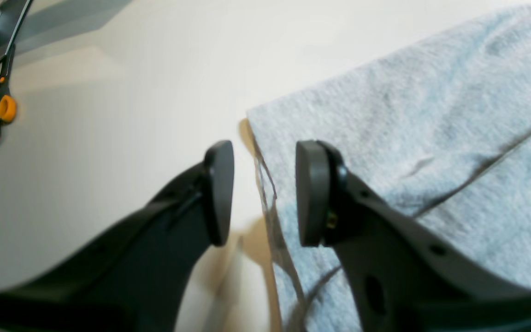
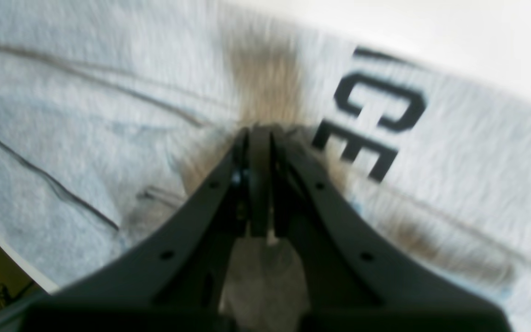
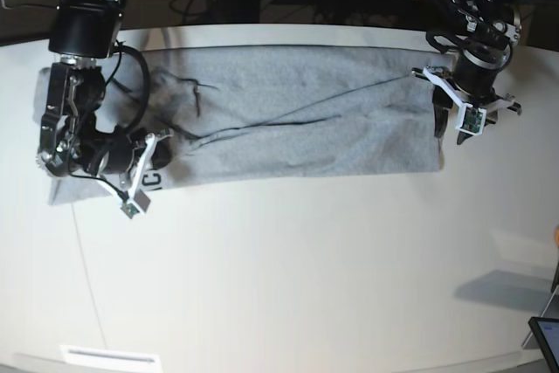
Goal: Fold the T-shirt properly
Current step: 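Drag the held strip end with the right gripper toward the collar edge, then release the strip end and raise both grippers above the strip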
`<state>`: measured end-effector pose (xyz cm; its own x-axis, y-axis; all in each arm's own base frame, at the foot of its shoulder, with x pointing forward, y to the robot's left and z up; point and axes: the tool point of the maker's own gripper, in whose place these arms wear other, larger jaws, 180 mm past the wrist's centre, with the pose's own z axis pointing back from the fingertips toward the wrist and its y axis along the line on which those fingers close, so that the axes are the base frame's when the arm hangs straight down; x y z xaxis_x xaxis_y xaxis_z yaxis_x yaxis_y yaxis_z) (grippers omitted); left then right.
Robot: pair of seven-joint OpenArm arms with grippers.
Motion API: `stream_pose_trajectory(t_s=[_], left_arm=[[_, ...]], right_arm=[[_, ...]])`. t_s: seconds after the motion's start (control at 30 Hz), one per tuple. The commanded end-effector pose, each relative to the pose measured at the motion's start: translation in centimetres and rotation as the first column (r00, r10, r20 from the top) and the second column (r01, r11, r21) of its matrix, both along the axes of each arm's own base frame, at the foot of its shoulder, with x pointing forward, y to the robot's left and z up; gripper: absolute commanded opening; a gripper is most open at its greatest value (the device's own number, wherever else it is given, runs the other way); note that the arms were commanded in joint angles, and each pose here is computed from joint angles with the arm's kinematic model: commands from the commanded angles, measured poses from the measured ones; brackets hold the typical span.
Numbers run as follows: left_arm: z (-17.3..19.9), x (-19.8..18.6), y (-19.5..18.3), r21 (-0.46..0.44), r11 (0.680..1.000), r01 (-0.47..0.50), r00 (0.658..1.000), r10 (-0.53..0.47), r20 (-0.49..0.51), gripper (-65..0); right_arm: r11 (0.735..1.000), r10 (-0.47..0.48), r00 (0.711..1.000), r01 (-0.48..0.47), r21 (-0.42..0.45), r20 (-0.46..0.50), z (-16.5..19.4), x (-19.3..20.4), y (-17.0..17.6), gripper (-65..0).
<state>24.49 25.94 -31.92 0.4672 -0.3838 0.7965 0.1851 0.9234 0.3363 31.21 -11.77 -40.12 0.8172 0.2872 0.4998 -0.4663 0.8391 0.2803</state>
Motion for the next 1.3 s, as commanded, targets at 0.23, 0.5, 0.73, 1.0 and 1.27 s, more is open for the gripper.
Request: stream_pose_trajectory(t_s=[0.23, 0.5, 0.73, 1.0, 1.27], left_arm=[[1.2, 0.4, 0.1, 0.007, 1.0, 0.006, 0.999, -0.006, 0.044, -42.5], [1.2, 0.4, 0.1, 0.007, 1.0, 0.006, 0.999, -0.006, 0.044, -42.5], [1.3, 0.6, 0.1, 0.008, 1.0, 0.006, 0.999, -0.006, 0.05, -42.5], [1.7, 0.9, 0.2, 0.023, 1.0, 0.02, 0.998, -0.021, 0.055, -42.5], [2.1, 1.2, 1.1, 0.062, 0.997, 0.037, 0.998, -0.04, 0.048, -42.5]], right_arm=[[0.999, 0.027, 0.987, -0.019, -0.051, 0.161, 4.8, 1.3, -0.4, -64.9], [0.998, 0.027, 0.992, -0.019, -0.062, 0.122, 3.5, -1.7, -0.3, -64.9], [1.0, -0.018, 0.992, 0.019, -0.012, 0.129, 3.9, -4.4, -1.1, -64.9], [0.998, -0.053, 0.994, 0.05, 0.036, 0.094, 3.6, -7.4, -1.8, -64.9], [0.965, -0.163, 0.986, 0.168, 0.202, -0.042, 3.0, -10.3, -0.2, -64.7]])
